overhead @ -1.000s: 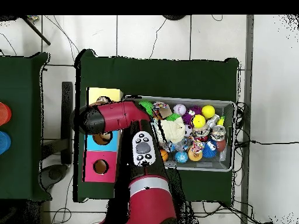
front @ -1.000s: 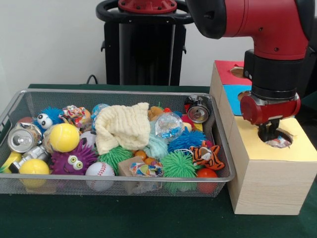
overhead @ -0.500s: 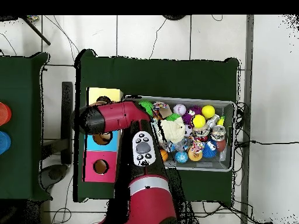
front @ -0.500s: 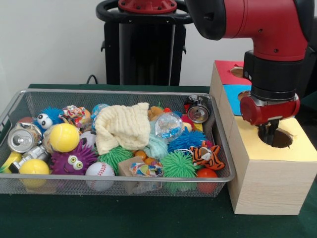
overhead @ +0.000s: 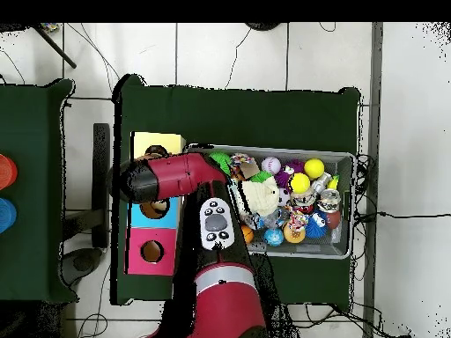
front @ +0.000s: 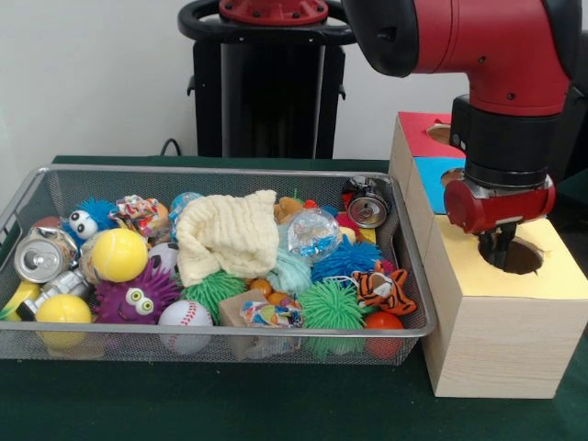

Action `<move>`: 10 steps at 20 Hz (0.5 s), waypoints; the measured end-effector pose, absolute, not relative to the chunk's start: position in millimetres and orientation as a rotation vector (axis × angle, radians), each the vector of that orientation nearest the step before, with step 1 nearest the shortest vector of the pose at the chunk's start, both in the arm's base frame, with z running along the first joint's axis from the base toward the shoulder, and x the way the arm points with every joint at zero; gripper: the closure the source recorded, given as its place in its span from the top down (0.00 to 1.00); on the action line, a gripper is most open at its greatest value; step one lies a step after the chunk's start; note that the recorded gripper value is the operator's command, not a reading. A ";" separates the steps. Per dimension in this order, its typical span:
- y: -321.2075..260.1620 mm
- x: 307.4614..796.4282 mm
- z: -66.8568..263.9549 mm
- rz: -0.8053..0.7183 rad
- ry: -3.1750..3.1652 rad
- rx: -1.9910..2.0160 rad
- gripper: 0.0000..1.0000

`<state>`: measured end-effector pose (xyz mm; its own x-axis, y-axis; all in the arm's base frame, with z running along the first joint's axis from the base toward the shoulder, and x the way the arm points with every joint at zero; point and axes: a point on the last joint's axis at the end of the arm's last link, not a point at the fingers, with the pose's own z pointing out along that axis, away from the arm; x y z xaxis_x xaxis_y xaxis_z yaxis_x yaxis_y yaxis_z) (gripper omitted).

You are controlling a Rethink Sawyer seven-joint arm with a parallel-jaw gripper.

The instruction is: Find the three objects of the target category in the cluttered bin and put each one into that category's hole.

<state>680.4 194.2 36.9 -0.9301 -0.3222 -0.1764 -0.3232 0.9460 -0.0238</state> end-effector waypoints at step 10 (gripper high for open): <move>204.7 690.0 66.2 -0.002 2.871 -0.505 0.00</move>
